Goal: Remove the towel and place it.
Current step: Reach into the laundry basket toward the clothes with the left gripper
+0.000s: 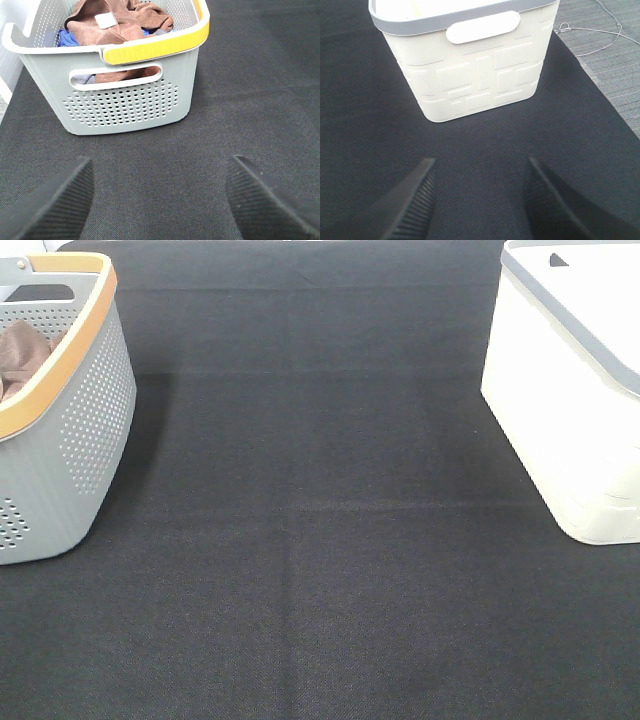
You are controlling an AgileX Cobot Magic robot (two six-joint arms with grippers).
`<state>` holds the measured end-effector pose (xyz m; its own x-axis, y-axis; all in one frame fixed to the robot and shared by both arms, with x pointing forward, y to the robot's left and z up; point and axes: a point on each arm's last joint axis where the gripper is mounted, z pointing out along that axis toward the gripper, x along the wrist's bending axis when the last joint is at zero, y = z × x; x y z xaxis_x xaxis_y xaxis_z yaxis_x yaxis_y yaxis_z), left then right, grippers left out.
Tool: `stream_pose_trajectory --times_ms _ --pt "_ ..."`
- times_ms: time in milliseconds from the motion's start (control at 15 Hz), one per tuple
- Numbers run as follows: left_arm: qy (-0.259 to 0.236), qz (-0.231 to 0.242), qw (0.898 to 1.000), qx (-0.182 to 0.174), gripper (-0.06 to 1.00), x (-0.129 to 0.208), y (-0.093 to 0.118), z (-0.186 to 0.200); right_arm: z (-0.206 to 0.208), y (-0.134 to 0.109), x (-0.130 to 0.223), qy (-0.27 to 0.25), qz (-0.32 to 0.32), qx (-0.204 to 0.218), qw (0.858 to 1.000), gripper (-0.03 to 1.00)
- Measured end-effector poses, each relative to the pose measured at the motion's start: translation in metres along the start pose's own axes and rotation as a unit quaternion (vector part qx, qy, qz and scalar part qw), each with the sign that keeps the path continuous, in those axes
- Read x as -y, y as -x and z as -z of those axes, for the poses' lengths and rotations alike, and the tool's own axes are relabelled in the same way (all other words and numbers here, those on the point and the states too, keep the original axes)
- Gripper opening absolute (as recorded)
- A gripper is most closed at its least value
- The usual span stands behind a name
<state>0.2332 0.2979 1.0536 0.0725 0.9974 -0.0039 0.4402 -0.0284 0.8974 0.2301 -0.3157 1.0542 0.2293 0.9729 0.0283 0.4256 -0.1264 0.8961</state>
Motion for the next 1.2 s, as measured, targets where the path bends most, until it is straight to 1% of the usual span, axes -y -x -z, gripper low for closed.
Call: stream_pose_trajectory --times_ms 1200 --pt "0.000 0.000 1.000 0.000 0.71 0.0000 0.0000 0.0000 0.0000 0.0000 0.0000 0.000 0.000 0.000 1.000 0.51"
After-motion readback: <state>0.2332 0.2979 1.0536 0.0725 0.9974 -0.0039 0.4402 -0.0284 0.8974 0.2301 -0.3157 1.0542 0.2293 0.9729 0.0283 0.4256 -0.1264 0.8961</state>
